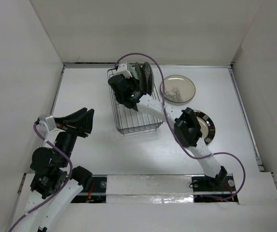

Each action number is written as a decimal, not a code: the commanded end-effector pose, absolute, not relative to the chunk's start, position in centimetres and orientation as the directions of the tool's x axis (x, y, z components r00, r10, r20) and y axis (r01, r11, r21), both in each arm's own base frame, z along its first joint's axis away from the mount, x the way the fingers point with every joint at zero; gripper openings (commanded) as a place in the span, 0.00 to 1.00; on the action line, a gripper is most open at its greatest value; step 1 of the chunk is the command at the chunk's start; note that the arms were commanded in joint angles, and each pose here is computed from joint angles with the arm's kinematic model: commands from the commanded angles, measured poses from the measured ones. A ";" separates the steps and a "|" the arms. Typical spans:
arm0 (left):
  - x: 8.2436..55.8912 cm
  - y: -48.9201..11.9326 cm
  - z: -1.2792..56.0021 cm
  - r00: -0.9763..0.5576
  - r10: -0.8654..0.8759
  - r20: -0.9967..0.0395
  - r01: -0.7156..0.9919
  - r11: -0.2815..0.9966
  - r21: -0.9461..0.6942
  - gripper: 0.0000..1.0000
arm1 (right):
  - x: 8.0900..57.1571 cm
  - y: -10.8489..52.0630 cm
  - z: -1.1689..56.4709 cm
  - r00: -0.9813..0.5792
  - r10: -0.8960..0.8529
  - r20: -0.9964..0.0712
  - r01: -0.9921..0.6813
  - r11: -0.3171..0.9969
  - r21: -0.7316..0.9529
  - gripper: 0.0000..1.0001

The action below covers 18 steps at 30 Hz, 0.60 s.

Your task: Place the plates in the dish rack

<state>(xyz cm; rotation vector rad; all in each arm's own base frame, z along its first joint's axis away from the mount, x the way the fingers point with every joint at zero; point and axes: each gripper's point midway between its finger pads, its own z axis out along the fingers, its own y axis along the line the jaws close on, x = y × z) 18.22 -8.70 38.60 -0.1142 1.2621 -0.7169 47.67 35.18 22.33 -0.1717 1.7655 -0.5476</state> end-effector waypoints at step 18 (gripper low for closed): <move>18.6 -9.2 39.0 0.124 -0.552 -0.824 0.441 0.775 -0.453 0.38 | 45.7 33.1 28.2 -0.188 0.115 -0.975 0.106 0.990 0.096 0.56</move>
